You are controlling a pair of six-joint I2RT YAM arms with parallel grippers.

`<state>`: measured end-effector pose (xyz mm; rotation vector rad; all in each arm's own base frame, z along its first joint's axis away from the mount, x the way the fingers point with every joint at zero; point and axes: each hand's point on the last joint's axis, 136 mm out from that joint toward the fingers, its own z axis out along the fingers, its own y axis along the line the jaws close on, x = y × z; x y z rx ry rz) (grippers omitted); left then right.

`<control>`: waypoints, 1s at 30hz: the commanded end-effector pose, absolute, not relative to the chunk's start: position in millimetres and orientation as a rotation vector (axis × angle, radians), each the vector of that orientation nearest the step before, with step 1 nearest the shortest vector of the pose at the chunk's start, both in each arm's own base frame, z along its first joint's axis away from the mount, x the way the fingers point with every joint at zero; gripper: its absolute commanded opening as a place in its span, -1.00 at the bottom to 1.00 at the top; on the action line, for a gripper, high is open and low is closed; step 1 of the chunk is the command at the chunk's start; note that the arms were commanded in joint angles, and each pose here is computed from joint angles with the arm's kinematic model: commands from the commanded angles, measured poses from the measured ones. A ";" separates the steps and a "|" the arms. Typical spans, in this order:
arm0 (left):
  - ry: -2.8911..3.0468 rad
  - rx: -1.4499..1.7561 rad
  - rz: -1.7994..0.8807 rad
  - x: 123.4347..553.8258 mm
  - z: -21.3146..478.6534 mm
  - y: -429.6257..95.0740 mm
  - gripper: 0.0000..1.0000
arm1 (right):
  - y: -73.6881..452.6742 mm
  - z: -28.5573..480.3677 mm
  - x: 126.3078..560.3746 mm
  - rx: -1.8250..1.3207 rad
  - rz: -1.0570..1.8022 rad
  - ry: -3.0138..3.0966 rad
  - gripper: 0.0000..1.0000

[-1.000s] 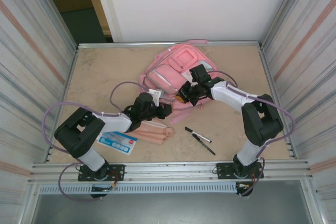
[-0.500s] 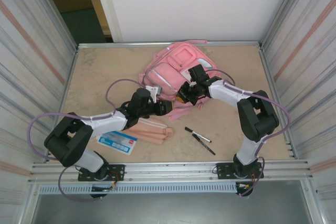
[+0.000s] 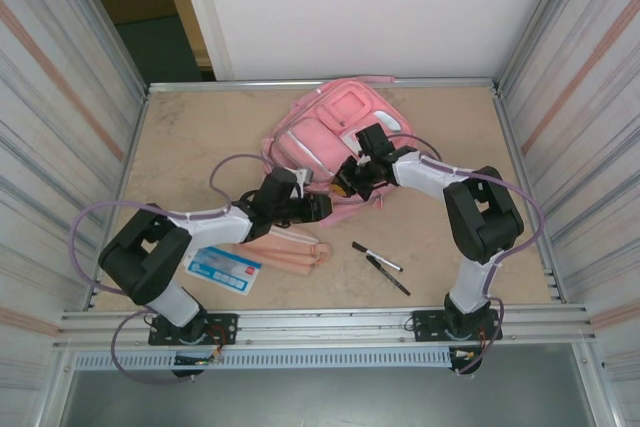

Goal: Pack the student bag

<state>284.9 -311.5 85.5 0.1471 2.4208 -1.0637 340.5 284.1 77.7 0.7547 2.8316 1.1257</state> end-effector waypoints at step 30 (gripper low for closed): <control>2.533 -0.008 -0.399 318.3 62.3 -252.7 -0.98 | 319.8 127.0 323.8 0.671 1.286 2.783 -1.00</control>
